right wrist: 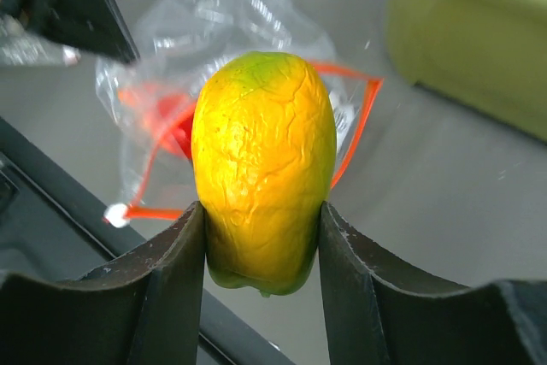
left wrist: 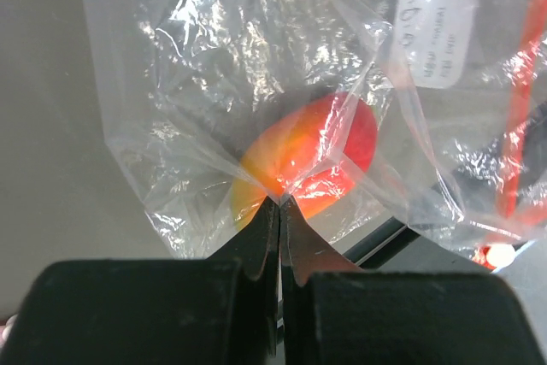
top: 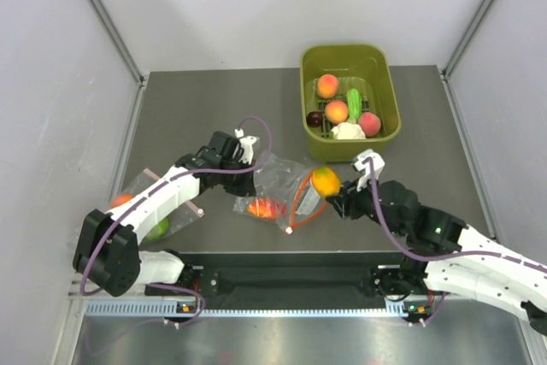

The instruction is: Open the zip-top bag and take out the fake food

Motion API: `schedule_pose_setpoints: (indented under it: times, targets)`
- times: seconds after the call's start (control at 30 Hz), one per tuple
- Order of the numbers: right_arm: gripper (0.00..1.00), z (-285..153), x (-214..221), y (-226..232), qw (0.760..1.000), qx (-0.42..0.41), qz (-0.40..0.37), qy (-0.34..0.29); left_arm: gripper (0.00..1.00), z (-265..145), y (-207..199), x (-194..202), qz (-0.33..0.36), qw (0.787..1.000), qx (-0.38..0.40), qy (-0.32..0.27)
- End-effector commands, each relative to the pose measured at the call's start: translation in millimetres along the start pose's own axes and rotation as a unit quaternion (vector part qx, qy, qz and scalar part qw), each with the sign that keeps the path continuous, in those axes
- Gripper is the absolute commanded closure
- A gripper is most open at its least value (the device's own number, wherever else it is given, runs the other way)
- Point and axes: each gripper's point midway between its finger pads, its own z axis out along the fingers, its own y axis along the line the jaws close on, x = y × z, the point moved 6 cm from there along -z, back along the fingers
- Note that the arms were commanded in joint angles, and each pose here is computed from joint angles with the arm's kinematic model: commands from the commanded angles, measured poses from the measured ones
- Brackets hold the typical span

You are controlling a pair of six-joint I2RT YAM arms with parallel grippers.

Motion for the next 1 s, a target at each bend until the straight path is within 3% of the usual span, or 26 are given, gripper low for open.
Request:
schedule_pose_setpoints:
  times: [0.0, 0.2, 0.37, 0.5, 0.8, 0.9, 0.97]
  targets:
    - [0.98, -25, -36, -6, 0.998, 0.027, 0.006, -0.047, 1.00, -8, -4, -2, -0.001, 1.000, 0.010, -0.017]
    - [0.97, -36, -81, -16, 0.991, 0.082, -0.010, -0.105, 1.00, -11, -7, -1, 0.001, 1.000, 0.021, -0.022]
    - [0.97, -6, -122, -27, 0.986, 0.107, -0.031, -0.127, 1.00, -12, -9, -1, 0.001, 0.999, 0.027, -0.025]
    - [0.97, 20, -156, -68, 0.983, 0.108, -0.004, -0.150, 1.00, -13, -10, 1, 0.001, 0.999, 0.031, -0.026]
    - [0.96, 94, -167, -145, 0.983, 0.156, 0.009, -0.096, 1.00, -14, -11, 1, 0.003, 0.999, 0.035, -0.029]
    - [0.86, 102, -167, -162, 0.979, 0.186, 0.013, -0.089, 1.00, -13, -11, 2, 0.002, 0.999, 0.036, -0.027]
    - [0.53, 104, -167, -170, 0.977, 0.196, 0.019, -0.082, 1.00, -13, -12, 2, 0.002, 0.999, 0.038, -0.026]
